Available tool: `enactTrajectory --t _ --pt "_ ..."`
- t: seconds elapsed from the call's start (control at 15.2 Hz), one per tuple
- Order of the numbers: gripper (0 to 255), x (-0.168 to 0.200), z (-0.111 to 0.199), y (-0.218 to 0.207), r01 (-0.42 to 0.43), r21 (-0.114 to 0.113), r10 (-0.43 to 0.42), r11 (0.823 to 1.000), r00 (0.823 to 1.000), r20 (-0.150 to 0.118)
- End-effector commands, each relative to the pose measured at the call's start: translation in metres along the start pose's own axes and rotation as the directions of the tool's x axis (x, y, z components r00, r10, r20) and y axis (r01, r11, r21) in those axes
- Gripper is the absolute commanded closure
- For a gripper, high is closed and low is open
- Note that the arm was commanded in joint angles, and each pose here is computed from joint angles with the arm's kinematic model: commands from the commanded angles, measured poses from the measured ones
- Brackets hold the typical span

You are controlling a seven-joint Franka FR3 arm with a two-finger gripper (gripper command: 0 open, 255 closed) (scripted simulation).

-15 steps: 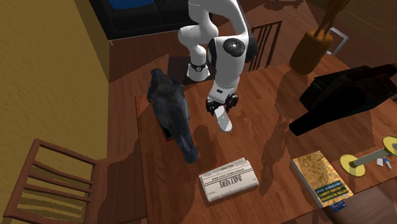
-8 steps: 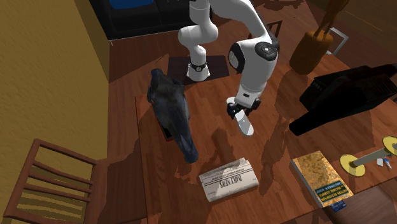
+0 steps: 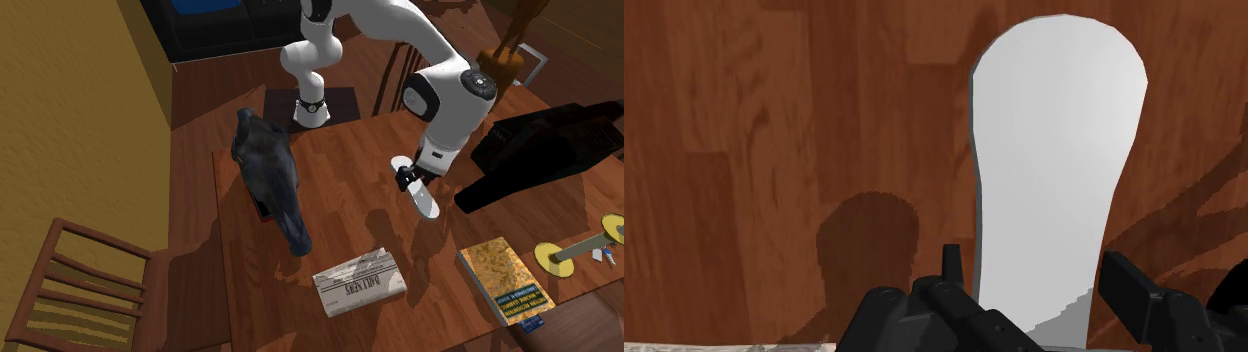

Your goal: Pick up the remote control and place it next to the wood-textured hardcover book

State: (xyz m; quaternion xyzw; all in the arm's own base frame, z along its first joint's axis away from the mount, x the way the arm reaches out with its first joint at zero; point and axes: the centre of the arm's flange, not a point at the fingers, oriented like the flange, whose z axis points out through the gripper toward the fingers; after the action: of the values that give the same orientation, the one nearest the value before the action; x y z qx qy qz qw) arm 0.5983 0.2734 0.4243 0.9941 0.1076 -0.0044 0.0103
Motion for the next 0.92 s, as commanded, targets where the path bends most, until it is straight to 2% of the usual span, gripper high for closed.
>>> enactTrajectory --t 0.0,0.26,0.86 --pt "255 0.012 0.001 -0.023 -0.001 0.0 0.001 1.0 1.0 0.0" --pt "255 0.035 -0.001 -0.072 -0.001 0.0 0.001 1.0 1.0 0.0" --pt "255 0.036 0.047 -0.073 -0.001 0.0 0.001 1.0 1.0 0.0"
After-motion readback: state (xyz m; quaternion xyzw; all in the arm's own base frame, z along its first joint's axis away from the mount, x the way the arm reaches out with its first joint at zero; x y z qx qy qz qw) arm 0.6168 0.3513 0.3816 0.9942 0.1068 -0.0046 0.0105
